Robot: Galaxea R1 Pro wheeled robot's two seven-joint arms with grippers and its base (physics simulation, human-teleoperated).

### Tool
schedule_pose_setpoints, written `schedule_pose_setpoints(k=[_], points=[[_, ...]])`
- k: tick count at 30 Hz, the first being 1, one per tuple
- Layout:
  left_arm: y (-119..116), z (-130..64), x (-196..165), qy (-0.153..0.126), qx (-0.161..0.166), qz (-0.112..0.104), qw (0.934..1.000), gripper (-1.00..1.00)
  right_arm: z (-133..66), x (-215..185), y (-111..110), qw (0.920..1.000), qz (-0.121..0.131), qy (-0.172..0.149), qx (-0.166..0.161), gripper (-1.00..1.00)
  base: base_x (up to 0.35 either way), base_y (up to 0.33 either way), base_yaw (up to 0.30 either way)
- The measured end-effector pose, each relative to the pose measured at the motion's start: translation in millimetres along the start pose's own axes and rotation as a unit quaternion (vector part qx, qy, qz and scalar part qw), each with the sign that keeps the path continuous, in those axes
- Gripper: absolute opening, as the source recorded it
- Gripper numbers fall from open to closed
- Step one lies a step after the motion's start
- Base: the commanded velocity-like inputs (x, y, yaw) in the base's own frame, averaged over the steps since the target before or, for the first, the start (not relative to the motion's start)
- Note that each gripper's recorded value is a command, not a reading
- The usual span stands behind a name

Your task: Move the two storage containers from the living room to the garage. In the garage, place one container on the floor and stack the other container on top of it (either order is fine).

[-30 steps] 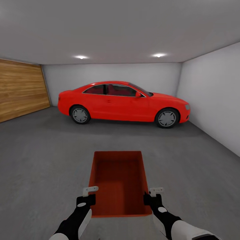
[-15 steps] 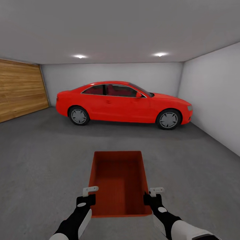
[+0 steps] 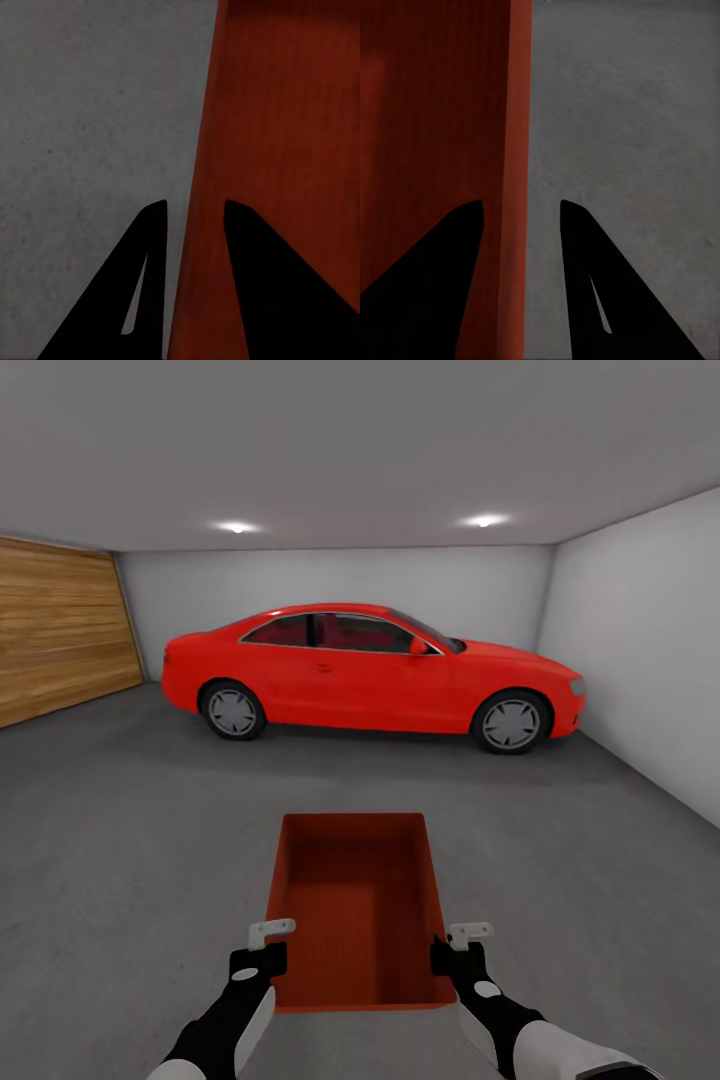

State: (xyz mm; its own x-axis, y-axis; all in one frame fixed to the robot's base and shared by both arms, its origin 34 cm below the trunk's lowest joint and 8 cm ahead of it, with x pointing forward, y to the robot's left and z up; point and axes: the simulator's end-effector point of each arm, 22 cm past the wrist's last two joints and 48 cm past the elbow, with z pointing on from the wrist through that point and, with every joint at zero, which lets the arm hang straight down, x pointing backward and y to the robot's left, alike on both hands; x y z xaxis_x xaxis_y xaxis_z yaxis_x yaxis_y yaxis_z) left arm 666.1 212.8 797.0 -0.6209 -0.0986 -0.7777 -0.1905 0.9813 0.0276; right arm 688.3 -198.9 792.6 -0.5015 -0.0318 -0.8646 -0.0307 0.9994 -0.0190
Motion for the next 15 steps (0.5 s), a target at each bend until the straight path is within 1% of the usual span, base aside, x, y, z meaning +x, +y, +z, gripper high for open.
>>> schedule_pose_setpoints(k=[4,7,15], points=[[0.0,0.0,0.4,0.0,0.0,0.0,1.0,-1.0,0.0,0.2,-0.1,1.0,0.0,0.0,0.0,-1.0,0.319,0.0,-0.011],[-0.1,0.0,0.1,0.0,0.0,0.0,1.0,-1.0,0.0,0.0,-0.1,1.0,0.0,0.0,0.0,-1.0,0.319,0.0,-0.111],[0.0,0.0,0.4,0.0,0.0,0.0,1.0,-1.0,0.0,0.1,-0.1,1.0,0.0,0.0,0.0,-1.0,0.319,0.0,-0.252]])
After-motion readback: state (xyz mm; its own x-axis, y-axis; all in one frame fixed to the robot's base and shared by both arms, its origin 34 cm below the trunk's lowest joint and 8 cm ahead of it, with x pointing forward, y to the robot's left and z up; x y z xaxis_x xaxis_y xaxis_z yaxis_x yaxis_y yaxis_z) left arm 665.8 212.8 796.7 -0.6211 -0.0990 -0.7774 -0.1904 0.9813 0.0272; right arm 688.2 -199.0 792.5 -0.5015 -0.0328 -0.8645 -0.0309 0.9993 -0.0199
